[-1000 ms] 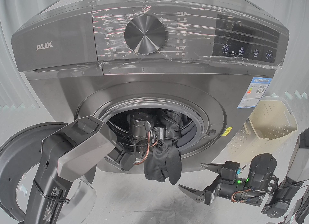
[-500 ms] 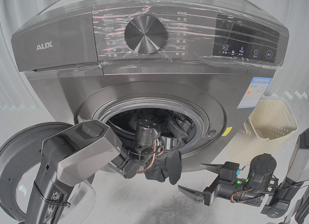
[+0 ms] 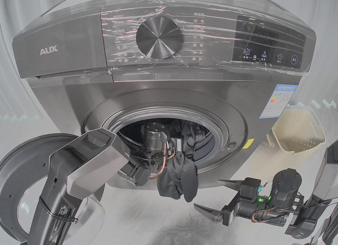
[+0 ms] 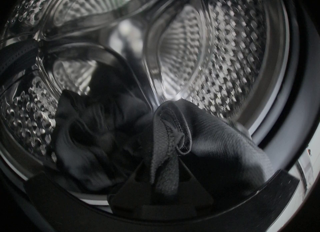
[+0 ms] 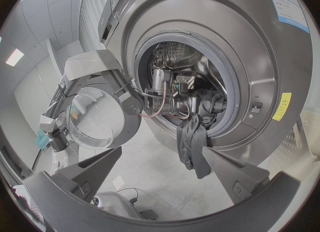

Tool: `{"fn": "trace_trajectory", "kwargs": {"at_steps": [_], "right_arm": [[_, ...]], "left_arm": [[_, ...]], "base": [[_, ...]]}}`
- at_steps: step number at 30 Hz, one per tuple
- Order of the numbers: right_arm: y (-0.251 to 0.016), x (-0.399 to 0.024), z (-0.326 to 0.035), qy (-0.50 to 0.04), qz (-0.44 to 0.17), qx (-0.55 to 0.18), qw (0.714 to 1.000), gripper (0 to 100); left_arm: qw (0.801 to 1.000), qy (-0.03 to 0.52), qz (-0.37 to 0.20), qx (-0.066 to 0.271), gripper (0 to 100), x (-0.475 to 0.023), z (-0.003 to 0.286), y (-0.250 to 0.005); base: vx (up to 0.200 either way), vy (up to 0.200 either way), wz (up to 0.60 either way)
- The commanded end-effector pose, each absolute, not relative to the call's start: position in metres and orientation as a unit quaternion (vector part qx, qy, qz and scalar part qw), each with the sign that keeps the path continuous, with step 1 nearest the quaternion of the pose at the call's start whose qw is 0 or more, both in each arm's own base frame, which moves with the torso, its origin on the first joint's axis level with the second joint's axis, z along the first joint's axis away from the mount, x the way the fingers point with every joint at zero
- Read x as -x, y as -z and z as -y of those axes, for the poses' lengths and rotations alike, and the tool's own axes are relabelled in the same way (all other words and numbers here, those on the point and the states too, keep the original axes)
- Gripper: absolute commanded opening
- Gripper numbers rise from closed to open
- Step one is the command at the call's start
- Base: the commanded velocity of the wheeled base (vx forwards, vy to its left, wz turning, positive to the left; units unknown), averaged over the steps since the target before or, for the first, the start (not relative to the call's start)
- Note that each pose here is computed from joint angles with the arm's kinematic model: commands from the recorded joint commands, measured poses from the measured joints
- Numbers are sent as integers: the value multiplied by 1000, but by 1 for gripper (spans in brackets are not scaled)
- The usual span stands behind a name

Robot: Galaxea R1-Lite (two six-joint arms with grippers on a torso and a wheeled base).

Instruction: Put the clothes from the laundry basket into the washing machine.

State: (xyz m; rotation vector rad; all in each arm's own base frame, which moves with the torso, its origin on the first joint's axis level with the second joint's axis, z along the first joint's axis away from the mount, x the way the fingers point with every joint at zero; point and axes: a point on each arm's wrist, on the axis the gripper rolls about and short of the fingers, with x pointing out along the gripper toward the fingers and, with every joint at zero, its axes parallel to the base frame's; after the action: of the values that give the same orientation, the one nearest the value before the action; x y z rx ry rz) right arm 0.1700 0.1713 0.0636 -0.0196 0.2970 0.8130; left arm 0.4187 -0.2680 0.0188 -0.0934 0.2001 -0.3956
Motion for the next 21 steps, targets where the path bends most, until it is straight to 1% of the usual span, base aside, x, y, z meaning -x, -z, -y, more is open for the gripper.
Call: {"fn": "trace_trajectory", "kwargs": {"at_steps": [1,7,17,18,21], "right_arm": [[-63,-170,-172,-395,-145,10,907,100],[-63,-170,-172,-395,-146,10,907,100],[-63,-170,-172,-395,-146,10,907,100],[-62,-170,-172,-395,-147,11,907,100],[-63,-170,-172,-395,-146,10,907,100]], "left_arm": [[982,166,-50,78,0,-440,256,-41],[986,140,-9,93,0,-458,242,-63],[986,136,-4,96,0,-458,240,-62],[986,136,-6,95,100,-458,240,-61],[986,137,-6,95,100,-457,241,-61]], "base": [[0,0,0],[0,0,0],[0,0,0],[0,0,0],[0,0,0]]}}
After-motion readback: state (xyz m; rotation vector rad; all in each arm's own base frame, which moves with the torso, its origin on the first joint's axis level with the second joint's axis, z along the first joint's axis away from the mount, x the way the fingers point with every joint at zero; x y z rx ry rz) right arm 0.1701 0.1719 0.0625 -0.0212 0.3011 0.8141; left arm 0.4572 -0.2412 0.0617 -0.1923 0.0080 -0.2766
